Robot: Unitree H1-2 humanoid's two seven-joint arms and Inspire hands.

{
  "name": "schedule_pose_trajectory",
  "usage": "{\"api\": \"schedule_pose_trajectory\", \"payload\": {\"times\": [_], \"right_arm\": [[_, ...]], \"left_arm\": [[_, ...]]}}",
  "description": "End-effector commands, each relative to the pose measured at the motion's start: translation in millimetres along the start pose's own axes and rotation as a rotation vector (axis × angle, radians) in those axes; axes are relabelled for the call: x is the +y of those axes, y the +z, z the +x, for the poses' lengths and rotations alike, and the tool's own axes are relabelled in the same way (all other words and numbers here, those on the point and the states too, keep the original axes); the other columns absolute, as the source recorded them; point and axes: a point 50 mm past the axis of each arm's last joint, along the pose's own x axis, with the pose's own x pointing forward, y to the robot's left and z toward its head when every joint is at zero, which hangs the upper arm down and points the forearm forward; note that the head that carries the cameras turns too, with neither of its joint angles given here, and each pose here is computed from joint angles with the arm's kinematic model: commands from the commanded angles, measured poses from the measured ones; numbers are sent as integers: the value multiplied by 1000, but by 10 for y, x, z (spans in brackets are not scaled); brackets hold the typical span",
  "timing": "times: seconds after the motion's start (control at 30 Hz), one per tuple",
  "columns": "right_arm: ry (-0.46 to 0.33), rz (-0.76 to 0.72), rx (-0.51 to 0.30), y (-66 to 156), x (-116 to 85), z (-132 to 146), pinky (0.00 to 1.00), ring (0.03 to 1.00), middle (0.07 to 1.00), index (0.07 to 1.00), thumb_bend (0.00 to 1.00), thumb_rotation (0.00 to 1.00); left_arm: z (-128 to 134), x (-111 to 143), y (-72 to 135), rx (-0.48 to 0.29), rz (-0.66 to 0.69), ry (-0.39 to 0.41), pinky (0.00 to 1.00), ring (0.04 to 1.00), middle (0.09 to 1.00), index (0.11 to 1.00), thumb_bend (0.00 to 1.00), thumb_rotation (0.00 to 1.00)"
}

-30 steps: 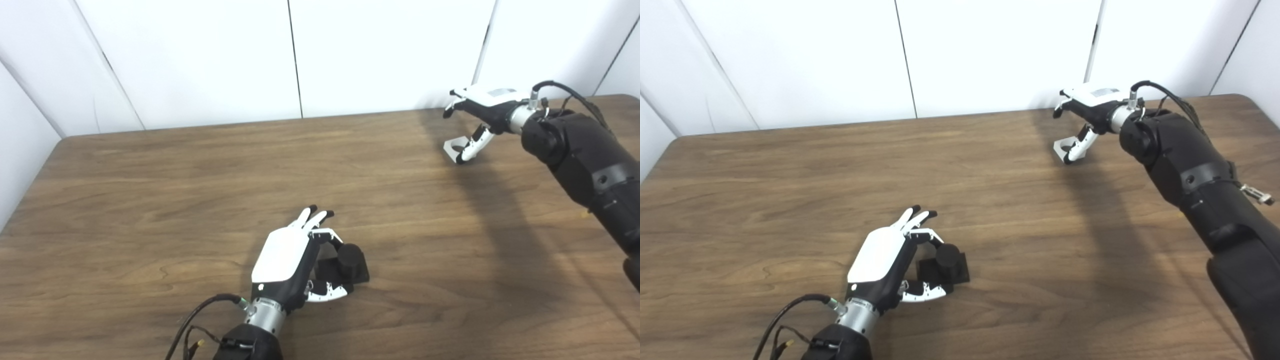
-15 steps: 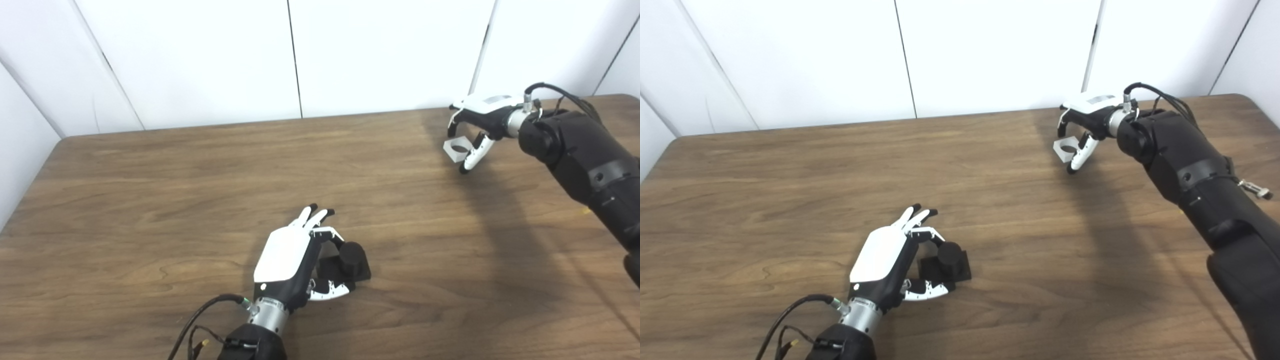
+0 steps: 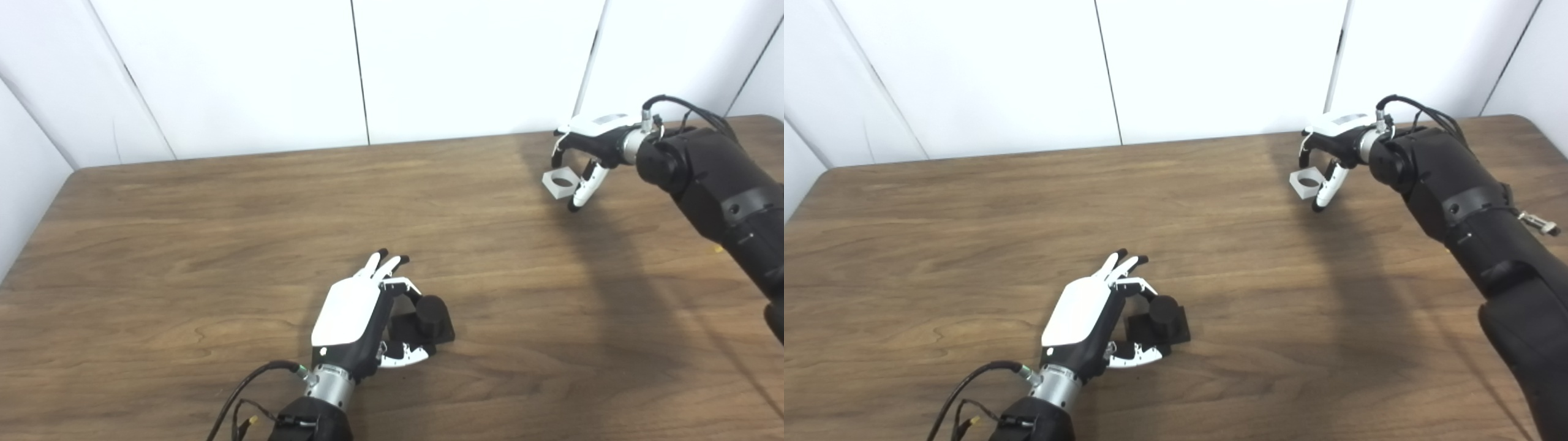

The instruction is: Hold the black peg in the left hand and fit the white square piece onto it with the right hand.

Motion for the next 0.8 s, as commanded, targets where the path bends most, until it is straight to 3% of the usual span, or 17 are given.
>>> {"api": "schedule_pose_trajectory", "payload": {"times": [0.0, 0.77], "right_arm": [[-105, -22, -10, -54, -456, -47, 1000, 1000, 982, 731, 829, 307], [-56, -64, -32, -48, -264, 9, 1000, 1000, 978, 738, 814, 287]], "left_arm": [[17, -15, 7, 1, 19, 1, 925, 997, 926, 493, 522, 68], [18, -18, 18, 2, 17, 1, 923, 997, 925, 493, 521, 68]]}}
